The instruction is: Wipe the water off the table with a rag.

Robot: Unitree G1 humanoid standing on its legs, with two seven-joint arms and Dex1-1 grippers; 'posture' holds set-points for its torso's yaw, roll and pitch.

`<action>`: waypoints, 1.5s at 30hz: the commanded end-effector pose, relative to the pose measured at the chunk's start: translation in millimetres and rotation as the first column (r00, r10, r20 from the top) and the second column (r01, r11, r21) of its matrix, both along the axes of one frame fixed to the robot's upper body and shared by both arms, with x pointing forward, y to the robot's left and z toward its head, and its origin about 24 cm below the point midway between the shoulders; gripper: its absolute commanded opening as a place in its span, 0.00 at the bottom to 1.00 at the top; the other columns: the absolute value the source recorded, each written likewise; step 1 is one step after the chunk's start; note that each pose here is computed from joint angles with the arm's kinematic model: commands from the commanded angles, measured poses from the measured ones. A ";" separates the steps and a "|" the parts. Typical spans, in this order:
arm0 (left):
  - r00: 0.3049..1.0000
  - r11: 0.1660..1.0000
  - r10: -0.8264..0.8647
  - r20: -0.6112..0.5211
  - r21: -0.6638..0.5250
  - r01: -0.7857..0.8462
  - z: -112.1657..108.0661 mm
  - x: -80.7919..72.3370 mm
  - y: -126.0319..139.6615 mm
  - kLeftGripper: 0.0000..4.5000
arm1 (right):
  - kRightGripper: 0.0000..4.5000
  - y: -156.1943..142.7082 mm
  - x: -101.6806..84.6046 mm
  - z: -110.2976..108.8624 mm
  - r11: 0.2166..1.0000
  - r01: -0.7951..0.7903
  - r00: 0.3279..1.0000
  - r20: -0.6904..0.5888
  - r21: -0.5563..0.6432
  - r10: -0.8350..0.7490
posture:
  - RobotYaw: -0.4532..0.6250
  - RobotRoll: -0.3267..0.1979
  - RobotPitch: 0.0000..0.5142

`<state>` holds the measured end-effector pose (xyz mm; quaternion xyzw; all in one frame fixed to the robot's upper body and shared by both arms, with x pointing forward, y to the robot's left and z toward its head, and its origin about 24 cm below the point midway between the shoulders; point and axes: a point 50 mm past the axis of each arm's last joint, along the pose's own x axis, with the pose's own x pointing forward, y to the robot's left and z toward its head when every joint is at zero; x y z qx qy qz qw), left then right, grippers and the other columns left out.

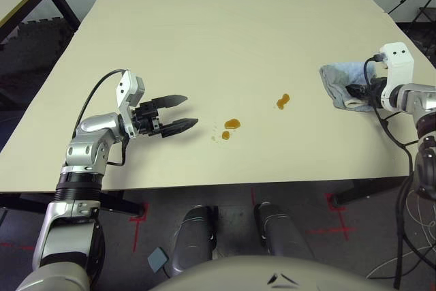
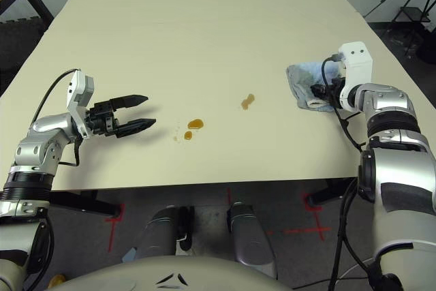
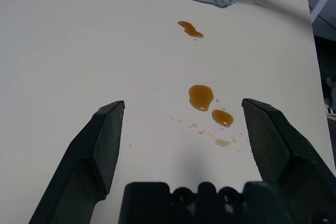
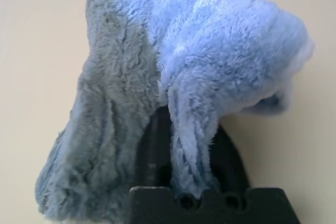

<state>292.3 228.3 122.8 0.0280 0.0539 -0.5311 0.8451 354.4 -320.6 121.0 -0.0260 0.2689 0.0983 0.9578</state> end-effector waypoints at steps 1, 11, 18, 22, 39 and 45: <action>1.000 1.000 0.003 -0.005 0.023 -0.003 -0.4 1.7 1.0 1.00 | 0.00 2.6 -3.1 -6.6 0.999 -0.016 1.000 -0.012 0.048 0.016 | 0.29 0.62 0.23; 1.000 1.000 0.005 -0.006 0.026 -0.005 -1.5 2.9 1.2 1.00 | 0.00 45.0 5.3 -12.5 0.984 -0.104 0.994 -0.021 0.146 0.109 | 0.28 0.62 0.22; 1.000 0.999 -0.001 -0.016 0.034 0.002 -1.9 1.0 6.0 1.00 | 0.00 86.3 3.1 -17.2 0.966 -0.184 0.981 -0.034 0.181 0.193 | 0.29 0.62 0.24; 1.000 0.999 -0.005 -0.020 0.040 0.005 -1.9 0.1 7.8 1.00 | 0.00 117.1 -4.4 -19.6 0.941 -0.259 0.960 -0.049 0.216 0.276 | 0.29 0.62 0.25; 1.000 0.999 0.005 -0.026 0.048 -0.003 -3.5 -3.6 9.7 1.00 | 0.00 147.2 -23.2 -27.7 0.925 -0.301 0.939 -0.093 0.233 0.330 | 0.30 0.62 0.26; 1.000 0.999 0.006 -0.027 0.049 -0.005 -3.7 -3.5 10.7 1.00 | 0.00 101.5 -1.8 -15.2 0.978 -0.123 0.991 -0.034 0.170 0.130 | 0.30 0.62 0.25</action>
